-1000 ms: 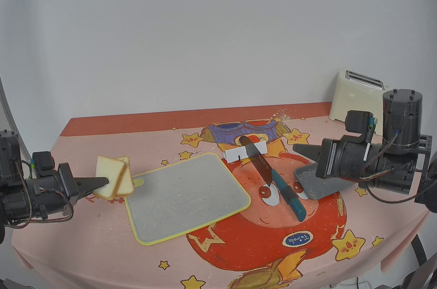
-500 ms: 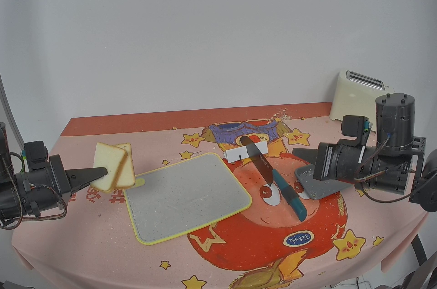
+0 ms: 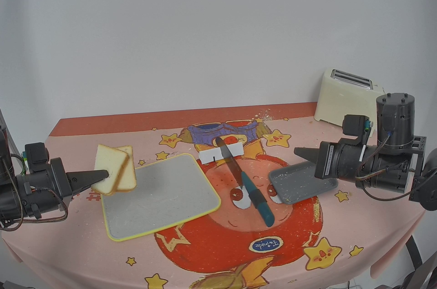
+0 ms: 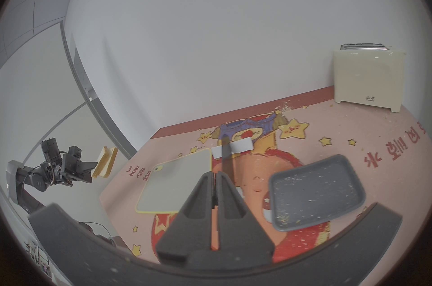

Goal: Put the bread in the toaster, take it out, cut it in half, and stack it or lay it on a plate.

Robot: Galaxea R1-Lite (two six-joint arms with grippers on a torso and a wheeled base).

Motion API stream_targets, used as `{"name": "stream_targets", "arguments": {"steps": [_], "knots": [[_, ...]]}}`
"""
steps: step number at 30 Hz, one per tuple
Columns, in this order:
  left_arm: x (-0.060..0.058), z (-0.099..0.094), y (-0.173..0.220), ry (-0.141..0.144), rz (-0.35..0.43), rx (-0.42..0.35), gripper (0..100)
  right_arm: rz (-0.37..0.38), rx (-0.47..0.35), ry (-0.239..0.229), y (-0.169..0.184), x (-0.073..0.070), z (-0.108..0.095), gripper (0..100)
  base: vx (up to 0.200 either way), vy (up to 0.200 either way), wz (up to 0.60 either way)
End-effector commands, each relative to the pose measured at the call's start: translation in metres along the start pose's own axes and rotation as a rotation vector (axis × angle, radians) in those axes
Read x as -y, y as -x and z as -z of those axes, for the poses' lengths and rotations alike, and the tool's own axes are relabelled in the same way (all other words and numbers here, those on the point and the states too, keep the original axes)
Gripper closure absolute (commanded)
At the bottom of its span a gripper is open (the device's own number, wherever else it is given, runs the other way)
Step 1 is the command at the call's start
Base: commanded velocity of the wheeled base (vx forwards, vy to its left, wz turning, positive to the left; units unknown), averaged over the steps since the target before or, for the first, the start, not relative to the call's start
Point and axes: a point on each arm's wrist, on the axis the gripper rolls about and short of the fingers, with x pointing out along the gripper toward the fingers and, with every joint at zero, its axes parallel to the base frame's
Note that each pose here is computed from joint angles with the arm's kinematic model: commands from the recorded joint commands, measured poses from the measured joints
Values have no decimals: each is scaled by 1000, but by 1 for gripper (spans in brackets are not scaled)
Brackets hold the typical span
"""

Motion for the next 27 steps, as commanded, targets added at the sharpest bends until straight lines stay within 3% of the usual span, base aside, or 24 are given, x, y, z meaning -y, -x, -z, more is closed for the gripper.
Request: {"name": "stream_targets", "arguments": {"steps": [1, 16, 23, 27], "knots": [[-1, 1, 0, 0, -1, -2, 100, 2, -2, -1, -1, 0, 0, 100, 0, -200, 0], [0, 0, 0, -3, -1, 1, 100, 16, 7, -8, -1, 5, -2, 100, 0, -200, 0], [-1, 2, -1, -2, -1, -7, 100, 25, -2, -9, -3, 7, -1, 100, 0, 0, 0], [6, 6, -8, -18, 29, -53, 100, 21, 0, -7, -3, 6, -1, 100, 0, 0, 0]]}}
